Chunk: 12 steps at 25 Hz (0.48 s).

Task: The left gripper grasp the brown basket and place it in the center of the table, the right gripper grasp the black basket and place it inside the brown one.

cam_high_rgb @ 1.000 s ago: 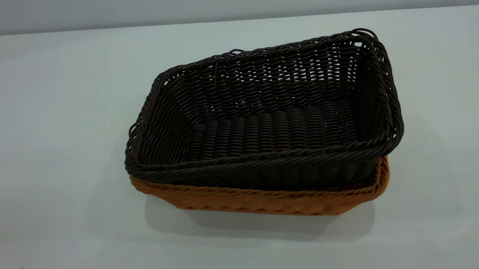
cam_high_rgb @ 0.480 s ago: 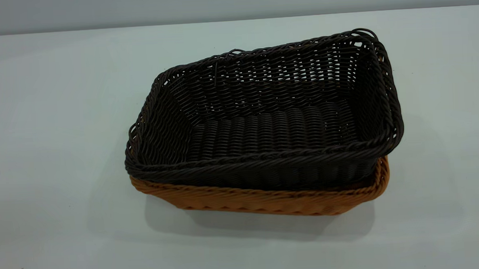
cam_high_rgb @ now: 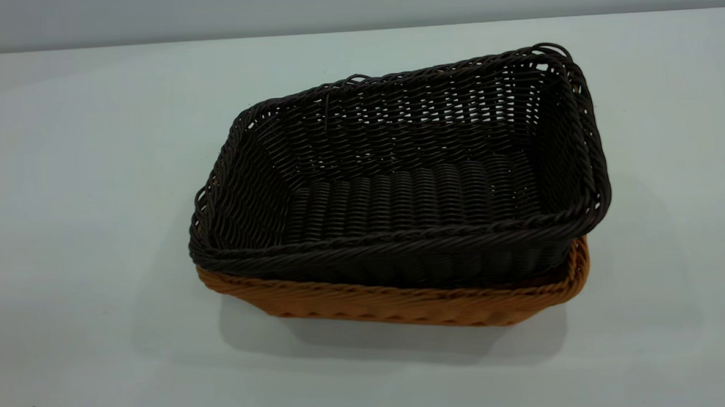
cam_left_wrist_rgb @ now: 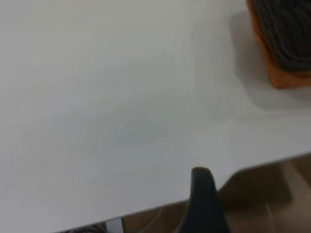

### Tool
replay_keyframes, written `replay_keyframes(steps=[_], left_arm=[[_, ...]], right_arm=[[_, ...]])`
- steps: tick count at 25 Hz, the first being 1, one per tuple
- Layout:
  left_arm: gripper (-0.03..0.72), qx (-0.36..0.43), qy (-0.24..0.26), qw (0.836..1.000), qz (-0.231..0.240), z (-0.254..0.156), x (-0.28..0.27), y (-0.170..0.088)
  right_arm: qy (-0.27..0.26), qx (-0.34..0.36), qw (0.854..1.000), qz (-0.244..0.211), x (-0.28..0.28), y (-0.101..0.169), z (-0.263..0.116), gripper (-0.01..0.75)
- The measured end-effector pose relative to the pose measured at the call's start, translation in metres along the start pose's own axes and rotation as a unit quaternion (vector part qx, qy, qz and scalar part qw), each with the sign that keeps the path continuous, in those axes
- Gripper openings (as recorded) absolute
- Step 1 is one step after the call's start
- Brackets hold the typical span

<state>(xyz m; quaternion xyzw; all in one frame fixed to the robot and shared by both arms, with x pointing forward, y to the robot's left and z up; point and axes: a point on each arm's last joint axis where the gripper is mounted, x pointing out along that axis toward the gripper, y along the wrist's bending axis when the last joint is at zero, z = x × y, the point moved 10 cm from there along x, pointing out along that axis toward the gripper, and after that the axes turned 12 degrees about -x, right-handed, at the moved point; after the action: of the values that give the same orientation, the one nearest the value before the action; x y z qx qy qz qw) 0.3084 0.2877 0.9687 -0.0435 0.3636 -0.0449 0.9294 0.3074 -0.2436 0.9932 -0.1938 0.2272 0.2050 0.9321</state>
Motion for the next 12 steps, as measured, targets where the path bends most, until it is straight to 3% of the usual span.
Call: replay_keyframes(steps=[5,12], left_arm=[[0.49,-0.029,-0.045,0.998,0.032,0.0009,-0.0081,0.0064],[0.49,-0.031,-0.049,0.998,0.036,0.0009,-0.0089,0.0071]], right_arm=[[0.0,0.0,1.0,0.0,0.0,0.0,0.0,0.586],[0.0,0.0,1.0,0.0,0.0,0.0001,0.0001,0.586]])
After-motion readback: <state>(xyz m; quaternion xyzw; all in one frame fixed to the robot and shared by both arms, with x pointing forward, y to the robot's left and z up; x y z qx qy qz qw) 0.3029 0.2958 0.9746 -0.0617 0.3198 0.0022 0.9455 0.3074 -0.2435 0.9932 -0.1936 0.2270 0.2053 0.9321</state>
